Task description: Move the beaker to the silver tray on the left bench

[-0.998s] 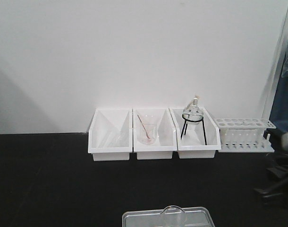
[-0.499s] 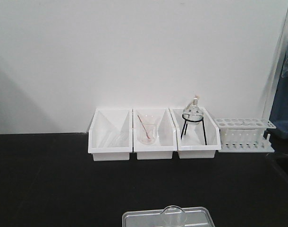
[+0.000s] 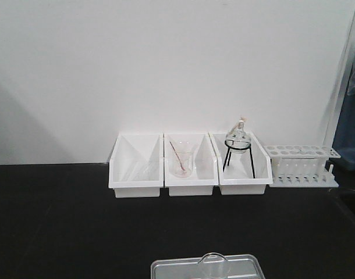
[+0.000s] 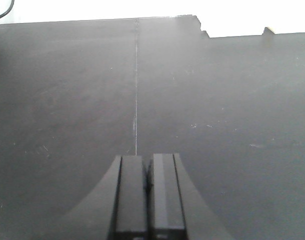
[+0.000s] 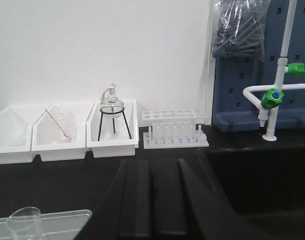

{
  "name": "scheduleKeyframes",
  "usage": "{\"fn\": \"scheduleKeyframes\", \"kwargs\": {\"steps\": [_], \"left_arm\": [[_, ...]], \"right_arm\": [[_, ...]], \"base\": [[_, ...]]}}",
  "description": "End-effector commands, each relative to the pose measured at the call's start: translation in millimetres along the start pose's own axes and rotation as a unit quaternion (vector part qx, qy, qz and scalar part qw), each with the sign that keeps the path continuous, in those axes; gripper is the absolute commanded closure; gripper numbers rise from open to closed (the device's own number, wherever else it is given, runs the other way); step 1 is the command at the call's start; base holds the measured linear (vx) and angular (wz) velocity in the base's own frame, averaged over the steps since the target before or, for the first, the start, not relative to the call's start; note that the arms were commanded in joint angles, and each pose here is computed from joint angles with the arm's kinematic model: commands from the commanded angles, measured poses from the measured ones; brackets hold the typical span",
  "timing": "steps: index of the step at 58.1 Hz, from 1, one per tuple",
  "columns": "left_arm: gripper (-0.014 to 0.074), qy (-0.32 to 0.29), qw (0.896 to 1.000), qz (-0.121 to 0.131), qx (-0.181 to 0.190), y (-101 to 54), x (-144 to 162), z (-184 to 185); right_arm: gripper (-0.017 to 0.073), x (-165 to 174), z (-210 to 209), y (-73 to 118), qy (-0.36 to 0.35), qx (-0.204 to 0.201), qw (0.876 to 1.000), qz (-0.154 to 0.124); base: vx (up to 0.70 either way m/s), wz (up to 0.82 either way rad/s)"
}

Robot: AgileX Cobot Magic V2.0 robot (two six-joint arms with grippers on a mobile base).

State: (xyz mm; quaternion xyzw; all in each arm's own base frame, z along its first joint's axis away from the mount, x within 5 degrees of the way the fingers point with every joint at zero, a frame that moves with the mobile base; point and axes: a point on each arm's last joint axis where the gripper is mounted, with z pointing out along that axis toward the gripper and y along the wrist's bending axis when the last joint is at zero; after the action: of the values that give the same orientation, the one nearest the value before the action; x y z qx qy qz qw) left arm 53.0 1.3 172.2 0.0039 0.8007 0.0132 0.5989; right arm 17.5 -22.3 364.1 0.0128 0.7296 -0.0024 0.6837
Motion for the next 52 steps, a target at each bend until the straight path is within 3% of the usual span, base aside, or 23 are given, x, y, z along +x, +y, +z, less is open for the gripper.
{"fn": "scheduleKeyframes", "kwargs": {"steps": [1,12,19,23,36,43,52], "left_arm": [[0.0592,-0.033,0.999,-0.001,0.004,-0.6,1,2],[0.0592,-0.033,0.999,-0.001,0.004,-0.6,1,2],[0.0592,-0.033,0.999,-0.001,0.004,-0.6,1,2],[0.0592,-0.033,0.999,-0.001,0.004,-0.6,1,2],[0.0592,-0.033,0.999,-0.001,0.004,-0.6,1,2],[0.0592,-0.032,0.999,-0.001,0.004,-0.6,1,2],[0.0592,-0.032,0.999,-0.001,0.004,-0.6,1,2]], "right_arm": [[0.0567,-10,2,4.9,-0.033,-0.021,0.999,0.004],[0.0567,34,30,28.5,-0.023,-0.110,0.994,-0.006],[0.0567,72,46,38.7,-0.031,-0.145,0.989,0.014],[0.0567,95,52,39.5,-0.045,-0.145,0.988,0.031],[0.0567,156,50,31.1,-0.089,-0.104,0.990,0.043],[0.0567,161,48,28.1,-0.069,-0.078,0.994,0.021],[0.0567,163,48,26.2,-0.058,-0.061,0.996,0.020]], "base": [[0.00,0.00],[0.00,0.00],[0.00,0.00],[0.00,0.00],[0.00,0.00],[0.00,0.00],[0.00,0.00]]}}
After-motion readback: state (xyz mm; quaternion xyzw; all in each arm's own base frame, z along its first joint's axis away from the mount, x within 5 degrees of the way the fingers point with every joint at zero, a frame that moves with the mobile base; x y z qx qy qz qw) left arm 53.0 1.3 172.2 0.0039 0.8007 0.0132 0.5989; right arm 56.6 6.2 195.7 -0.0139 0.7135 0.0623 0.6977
